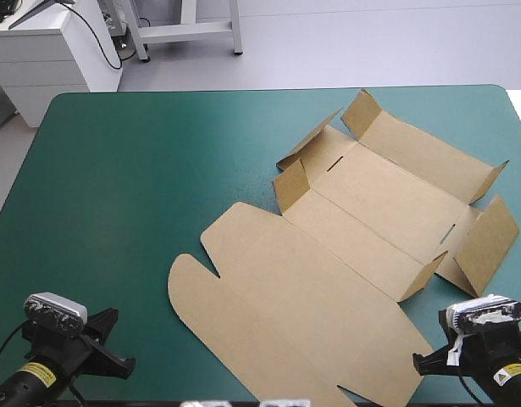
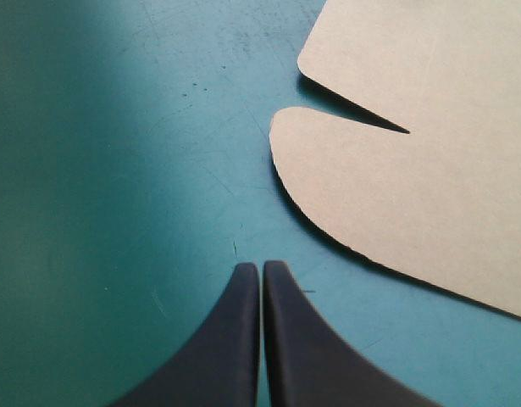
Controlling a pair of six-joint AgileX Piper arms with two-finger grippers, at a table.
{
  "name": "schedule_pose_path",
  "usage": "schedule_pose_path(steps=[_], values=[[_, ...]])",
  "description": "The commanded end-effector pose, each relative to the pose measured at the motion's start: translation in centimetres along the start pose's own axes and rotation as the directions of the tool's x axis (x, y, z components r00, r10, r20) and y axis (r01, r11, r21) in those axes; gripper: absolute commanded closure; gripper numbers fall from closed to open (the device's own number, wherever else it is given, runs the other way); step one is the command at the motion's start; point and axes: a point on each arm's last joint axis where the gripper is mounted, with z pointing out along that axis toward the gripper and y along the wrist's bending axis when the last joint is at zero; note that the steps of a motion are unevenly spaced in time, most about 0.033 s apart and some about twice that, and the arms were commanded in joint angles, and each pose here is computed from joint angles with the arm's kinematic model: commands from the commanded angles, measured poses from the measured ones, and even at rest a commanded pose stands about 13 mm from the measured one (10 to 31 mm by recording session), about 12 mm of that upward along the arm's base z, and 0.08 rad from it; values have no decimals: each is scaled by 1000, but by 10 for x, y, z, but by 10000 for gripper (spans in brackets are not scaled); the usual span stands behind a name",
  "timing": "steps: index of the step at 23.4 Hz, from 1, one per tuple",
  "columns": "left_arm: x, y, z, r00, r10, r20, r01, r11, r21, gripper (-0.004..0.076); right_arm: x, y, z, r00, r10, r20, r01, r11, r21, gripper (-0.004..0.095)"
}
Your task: Fold the box
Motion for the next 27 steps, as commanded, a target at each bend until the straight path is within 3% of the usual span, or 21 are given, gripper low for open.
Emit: schedule_pose_path(steps=[1, 10, 12, 22, 27], values=[[-12, 0, -3, 997, -14, 75, 14, 1000, 2, 731, -11, -2, -4, 998, -3, 70, 2, 1000, 17, 929], [-12, 0, -3, 997, -14, 76, 14, 1000, 2, 731, -12, -2, -4, 998, 12, 65, -13, 1000, 15, 929], [-12, 0, -3, 997, -14, 76, 14, 1000, 2, 731, -19, -3, -3, 995, 97, 20, -97, 995, -4, 925], [-12, 0, -3, 997, -14, 77, 14, 1000, 2, 731, -84, -15, -4, 963, 241, -124, -247, 968, -32, 925], [-12, 0, -3, 997, -23, 77, 23, 1000, 3, 731, -115, -26, 15, 893, 389, -225, -400, 917, -1, 925]])
